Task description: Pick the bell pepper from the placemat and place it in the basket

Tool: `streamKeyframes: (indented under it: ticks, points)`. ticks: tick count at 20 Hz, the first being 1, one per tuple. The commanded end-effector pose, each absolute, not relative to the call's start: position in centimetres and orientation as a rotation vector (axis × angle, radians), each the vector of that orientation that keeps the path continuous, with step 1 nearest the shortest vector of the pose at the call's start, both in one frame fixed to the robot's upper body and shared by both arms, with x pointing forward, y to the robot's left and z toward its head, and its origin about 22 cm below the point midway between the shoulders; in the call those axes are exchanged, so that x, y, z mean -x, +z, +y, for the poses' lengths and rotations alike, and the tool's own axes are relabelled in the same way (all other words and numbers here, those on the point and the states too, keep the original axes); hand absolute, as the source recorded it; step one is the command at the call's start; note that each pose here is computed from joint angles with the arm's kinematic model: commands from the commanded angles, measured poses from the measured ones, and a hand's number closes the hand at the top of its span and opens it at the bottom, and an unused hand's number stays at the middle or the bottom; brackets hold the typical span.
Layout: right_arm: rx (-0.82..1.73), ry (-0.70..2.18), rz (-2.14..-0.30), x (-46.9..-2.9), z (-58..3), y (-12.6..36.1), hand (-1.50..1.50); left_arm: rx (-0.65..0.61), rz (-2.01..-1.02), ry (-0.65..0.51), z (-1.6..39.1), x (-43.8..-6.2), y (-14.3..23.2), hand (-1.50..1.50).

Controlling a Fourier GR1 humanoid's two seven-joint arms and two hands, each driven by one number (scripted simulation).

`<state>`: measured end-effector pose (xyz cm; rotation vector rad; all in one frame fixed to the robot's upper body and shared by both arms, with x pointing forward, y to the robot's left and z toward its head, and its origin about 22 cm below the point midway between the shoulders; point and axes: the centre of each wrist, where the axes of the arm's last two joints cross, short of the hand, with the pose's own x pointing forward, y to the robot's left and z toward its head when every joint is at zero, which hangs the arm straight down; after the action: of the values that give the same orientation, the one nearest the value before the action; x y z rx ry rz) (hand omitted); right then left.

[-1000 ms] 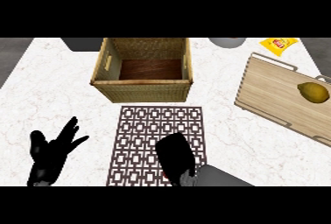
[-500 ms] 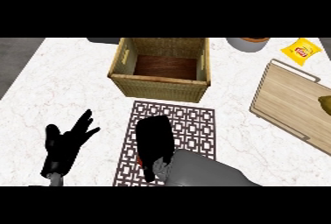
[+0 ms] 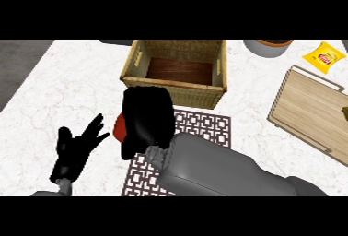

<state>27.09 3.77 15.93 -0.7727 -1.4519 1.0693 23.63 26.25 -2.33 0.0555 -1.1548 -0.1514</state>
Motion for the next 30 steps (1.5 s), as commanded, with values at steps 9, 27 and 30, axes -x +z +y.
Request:
streamKeyframes:
  ticks: [9,27,30]
  points:
    - [0.805,0.404,-1.688,-28.2,6.1,28.6,1.5,-0.106,-1.033,-0.138,27.7,-22.8,-4.0,0.0]
    - [0.975,0.21,-1.568,-33.0,8.3,37.3,1.5,-0.131,-1.033,-0.091,28.9,-22.5,-3.6,0.0]
    - [0.98,0.212,-1.528,-34.3,8.1,36.8,1.5,-0.127,-1.028,-0.109,28.5,-21.8,-3.7,0.0]
